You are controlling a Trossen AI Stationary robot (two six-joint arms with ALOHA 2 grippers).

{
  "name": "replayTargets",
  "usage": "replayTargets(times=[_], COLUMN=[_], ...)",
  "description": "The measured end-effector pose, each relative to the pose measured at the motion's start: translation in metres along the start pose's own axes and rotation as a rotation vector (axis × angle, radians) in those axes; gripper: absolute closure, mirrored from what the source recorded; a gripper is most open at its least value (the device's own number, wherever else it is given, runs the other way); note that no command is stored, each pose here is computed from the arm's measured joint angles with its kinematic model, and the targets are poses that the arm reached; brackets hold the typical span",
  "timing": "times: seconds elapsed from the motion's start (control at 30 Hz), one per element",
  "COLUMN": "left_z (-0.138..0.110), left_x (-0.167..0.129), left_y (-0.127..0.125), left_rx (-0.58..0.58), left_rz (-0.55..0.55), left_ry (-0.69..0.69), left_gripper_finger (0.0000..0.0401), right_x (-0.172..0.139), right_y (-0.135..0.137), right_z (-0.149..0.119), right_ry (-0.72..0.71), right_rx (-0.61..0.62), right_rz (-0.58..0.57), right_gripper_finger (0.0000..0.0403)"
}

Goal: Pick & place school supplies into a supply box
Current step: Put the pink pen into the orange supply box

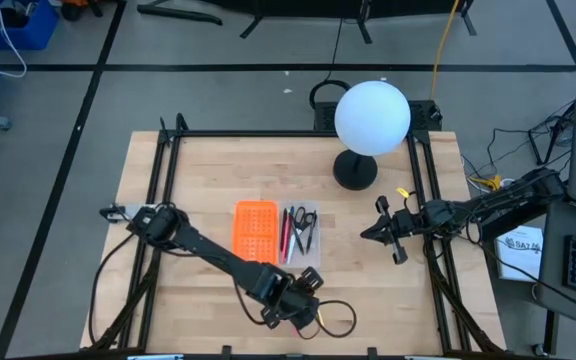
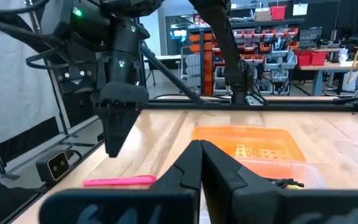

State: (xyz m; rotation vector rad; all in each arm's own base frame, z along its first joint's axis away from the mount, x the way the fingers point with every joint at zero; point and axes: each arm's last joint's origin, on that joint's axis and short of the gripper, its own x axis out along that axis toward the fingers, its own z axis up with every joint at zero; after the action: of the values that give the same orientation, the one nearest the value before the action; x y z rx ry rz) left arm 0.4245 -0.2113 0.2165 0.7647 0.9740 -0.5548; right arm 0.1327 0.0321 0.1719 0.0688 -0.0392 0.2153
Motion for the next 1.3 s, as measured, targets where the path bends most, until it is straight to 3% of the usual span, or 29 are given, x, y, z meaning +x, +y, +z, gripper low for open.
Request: replayTargets(times=[0.17, 0.5, 0.67, 1.03, 1.3], left_z=[-0.004, -0.011, -0.018, -0.025, -0.03], left_x=[0.005, 0.008, 0.032, 0.044, 0.069], left_y=[-0.002, 0.011, 0.009, -0.001, -0.006], left_rx=[0.054, 0.005, -0.012, 0.057, 0.172], left_rz=[-0.115, -0.161, -0.215, -0.276, -0.279], left_ry=[-0.039, -0.068, -0.03, 0.033, 0.076], left_gripper_finger=[0.0168, 0.0197, 0.0207, 0.0211, 0.0215], right_x=[0.0, 0.0, 0.0, 0.0, 0.0], right_y=[0.0, 0.0, 0.0, 0.0, 0.0], right_z=[0.001, 0.001, 0.0, -0.004, -0.004], right_ry=[-0.014, -0.006, 0.005, 0.036, 0.038], right_rx=[-0.003, -0.004, -0.004, 0.0, 0.002], right_rz=[0.001, 0.0, 0.0, -0.002, -0.002], right_gripper_finger=[0.0403, 0.0403, 0.0403, 0.0403, 0.0403])
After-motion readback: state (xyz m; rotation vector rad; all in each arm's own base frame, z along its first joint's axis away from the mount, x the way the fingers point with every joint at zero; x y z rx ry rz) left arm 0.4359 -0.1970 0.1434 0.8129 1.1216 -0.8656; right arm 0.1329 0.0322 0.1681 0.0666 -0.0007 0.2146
